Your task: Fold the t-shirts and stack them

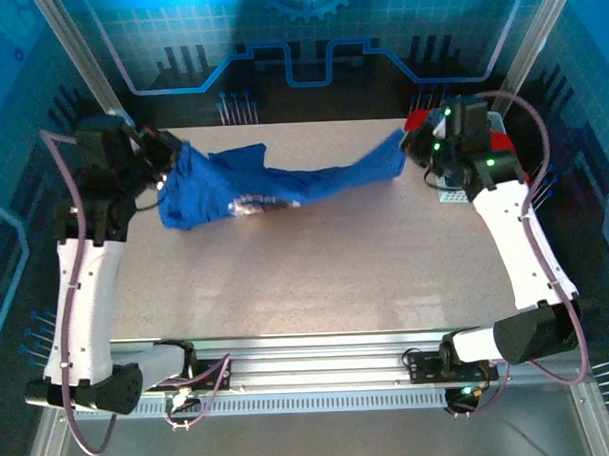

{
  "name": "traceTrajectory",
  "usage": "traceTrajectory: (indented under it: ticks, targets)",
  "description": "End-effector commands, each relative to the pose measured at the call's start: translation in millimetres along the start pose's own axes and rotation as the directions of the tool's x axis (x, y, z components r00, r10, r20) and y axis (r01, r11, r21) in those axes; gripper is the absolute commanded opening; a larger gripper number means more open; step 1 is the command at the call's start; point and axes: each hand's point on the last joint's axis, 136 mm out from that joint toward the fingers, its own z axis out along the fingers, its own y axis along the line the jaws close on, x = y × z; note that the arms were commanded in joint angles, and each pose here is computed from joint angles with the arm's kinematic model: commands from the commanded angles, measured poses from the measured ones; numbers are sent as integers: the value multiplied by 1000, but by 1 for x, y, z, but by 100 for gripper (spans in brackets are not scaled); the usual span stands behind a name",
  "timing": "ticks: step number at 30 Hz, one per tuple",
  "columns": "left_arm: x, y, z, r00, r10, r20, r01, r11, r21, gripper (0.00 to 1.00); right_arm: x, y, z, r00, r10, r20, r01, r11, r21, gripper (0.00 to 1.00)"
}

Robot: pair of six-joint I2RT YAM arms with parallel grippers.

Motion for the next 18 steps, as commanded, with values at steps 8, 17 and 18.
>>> traceTrajectory:
  ticks: [8, 17, 18]
  targets:
    - [-85, -84, -155, 865, 102, 491, -235, 948, 216, 0, -45, 76, -130, 961, -118, 251, 189, 942, -279, 0]
    - [-109, -89, -146, 849, 92, 521, -190, 972, 137, 0, -55, 80, -171, 953, -16, 301, 123, 933, -339, 0]
    - [-108, -87, -130, 864, 97, 494, -175, 978, 115, 0, -58, 77, -163, 960, 12, 280, 85, 939, -333, 0]
